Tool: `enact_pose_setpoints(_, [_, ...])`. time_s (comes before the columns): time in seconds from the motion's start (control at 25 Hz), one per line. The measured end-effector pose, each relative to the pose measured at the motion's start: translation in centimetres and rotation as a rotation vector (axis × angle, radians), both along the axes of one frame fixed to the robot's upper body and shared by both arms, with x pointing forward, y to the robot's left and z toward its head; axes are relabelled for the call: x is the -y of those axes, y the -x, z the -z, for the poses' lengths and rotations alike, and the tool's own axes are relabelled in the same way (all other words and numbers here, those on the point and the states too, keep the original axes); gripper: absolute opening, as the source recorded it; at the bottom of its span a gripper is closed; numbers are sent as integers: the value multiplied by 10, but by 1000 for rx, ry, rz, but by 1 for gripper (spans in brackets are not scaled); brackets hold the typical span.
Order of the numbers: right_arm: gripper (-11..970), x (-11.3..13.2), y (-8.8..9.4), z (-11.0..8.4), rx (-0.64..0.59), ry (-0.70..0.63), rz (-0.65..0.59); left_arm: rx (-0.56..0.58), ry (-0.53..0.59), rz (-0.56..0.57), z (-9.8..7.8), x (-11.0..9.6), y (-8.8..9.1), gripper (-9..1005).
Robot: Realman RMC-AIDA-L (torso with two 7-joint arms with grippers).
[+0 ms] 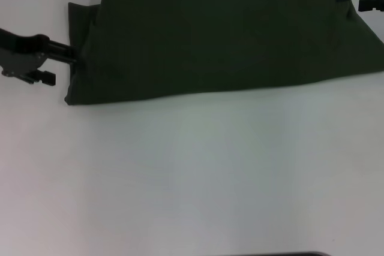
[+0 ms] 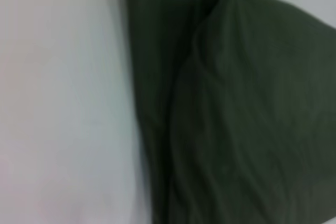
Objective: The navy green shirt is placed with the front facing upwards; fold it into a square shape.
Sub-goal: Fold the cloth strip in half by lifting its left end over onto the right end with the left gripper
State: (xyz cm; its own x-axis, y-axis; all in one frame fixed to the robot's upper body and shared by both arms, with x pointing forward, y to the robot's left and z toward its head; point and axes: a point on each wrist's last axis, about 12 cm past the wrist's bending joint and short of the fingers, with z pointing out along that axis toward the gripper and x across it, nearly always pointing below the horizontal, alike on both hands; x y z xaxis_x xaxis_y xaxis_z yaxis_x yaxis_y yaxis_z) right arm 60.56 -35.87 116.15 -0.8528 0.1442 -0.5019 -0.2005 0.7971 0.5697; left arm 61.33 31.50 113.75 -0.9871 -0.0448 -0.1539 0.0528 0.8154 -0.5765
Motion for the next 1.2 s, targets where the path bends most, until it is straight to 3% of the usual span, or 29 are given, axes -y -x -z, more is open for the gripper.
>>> enact_pose_setpoints(0.44, [857,-2,2,4,8,-24,10,1,-22,-99,34,1,7,848])
enact_pose_setpoints(1.2, [856,7,5,4,14,-44,46,-25,22,-68,39,19,11,818])
